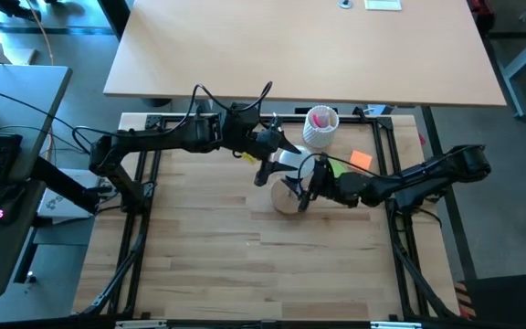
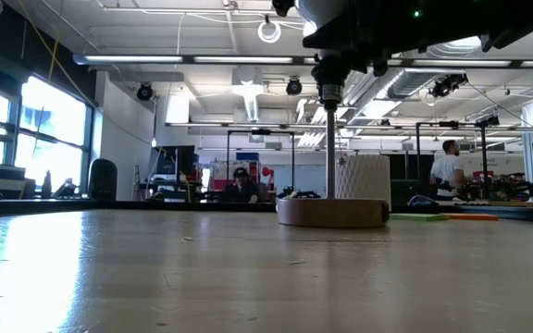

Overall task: Screw lightbulb
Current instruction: Insert the white lightbulb into the brown lamp

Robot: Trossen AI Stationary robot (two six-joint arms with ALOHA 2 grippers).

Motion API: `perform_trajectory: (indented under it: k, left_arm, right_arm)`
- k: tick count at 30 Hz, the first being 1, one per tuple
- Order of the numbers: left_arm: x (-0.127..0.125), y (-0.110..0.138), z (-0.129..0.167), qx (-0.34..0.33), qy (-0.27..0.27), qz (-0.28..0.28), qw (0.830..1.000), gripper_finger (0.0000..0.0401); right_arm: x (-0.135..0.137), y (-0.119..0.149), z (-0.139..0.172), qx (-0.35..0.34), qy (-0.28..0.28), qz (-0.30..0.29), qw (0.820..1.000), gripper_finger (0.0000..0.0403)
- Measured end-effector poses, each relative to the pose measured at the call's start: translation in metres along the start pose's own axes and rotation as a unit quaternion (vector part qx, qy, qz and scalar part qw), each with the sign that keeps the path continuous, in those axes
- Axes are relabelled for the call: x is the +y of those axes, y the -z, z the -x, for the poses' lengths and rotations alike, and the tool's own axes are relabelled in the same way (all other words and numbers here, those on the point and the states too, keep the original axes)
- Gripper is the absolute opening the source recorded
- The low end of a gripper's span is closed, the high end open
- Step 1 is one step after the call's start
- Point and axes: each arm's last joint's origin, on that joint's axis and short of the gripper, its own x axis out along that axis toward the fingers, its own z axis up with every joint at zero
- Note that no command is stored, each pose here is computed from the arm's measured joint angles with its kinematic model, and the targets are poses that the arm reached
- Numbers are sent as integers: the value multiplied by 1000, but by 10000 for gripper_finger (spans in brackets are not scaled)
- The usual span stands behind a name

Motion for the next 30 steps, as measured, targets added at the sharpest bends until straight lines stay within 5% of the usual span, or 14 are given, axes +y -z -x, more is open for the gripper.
perform_trajectory:
  k: [19,30]
  left_arm:
    - [0,0,0,1,-2,0,1000,209]
    - [1,0,1,1,-2,0,1000,209]
  right_arm:
    - [-9,-27,23,-20,-15,-43,999,264]
    - [-17,-24,18,-8,-20,-37,999,152]
